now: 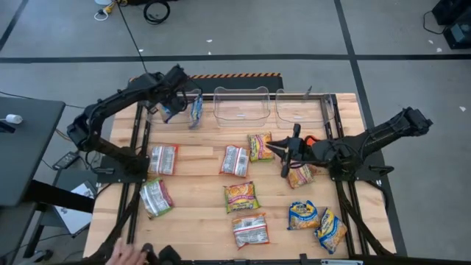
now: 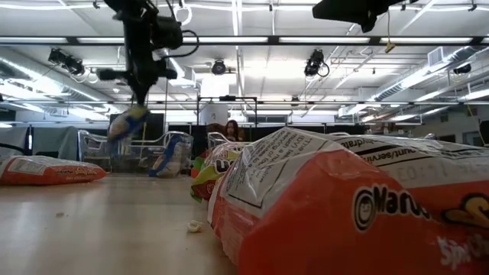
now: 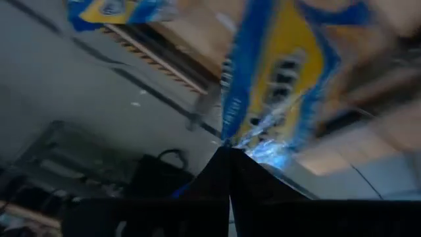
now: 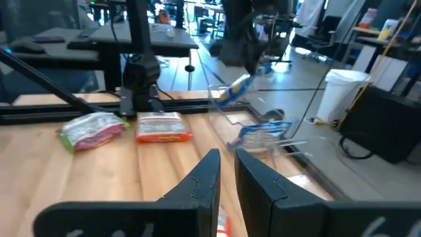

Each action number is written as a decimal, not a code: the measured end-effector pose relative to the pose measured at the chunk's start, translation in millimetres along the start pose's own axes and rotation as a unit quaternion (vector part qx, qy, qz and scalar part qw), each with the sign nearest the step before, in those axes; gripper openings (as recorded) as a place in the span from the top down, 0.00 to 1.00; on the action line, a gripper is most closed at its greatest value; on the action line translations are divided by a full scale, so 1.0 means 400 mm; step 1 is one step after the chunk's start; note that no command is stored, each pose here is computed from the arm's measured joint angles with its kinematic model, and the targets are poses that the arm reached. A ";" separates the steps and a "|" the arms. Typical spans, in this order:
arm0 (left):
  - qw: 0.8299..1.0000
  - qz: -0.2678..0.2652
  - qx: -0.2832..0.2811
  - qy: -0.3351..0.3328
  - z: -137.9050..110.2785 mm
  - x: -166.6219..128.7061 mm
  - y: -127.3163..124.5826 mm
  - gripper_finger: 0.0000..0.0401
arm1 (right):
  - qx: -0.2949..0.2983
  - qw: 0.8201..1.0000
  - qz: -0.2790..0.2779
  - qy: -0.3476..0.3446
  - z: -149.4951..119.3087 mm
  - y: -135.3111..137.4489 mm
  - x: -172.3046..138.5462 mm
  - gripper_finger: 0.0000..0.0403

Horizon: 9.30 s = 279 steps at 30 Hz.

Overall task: Sort Maruchan noodles
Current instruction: Put the blue noodle pack into the left transparent bin

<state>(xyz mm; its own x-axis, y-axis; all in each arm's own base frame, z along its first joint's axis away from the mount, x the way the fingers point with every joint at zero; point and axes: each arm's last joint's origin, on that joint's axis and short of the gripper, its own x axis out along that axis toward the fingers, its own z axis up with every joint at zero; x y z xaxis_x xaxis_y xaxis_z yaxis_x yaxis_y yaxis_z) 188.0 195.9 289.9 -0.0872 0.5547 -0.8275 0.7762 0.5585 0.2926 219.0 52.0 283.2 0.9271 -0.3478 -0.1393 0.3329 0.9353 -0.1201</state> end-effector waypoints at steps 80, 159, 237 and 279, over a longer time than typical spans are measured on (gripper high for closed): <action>0.726 -0.059 -0.581 -0.363 0.137 -0.343 -0.035 0.77 | 0.037 0.862 0.120 0.491 0.067 0.132 0.037 0.87; 0.638 0.011 -0.649 -0.414 0.212 -0.541 -0.408 0.82 | 0.583 0.780 -0.003 0.229 -0.105 0.083 0.607 0.99; 0.563 -0.042 -0.698 -0.440 0.552 -0.517 -0.229 0.82 | 0.260 0.918 -0.025 0.298 0.212 -0.133 0.159 0.48; 0.497 -0.103 -0.852 -0.129 0.704 -0.253 -0.057 0.50 | 0.160 0.945 -0.025 0.285 0.268 -0.267 -0.093 0.45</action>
<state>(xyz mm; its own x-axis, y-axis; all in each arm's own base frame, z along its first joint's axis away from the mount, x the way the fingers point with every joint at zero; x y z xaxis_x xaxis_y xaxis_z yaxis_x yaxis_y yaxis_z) 354.8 -46.7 232.2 0.1974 0.4034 -0.8934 -0.9074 0.4201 -0.0108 167.5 -28.2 406.7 0.6958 -0.2856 -0.6589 0.4941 0.8562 0.1506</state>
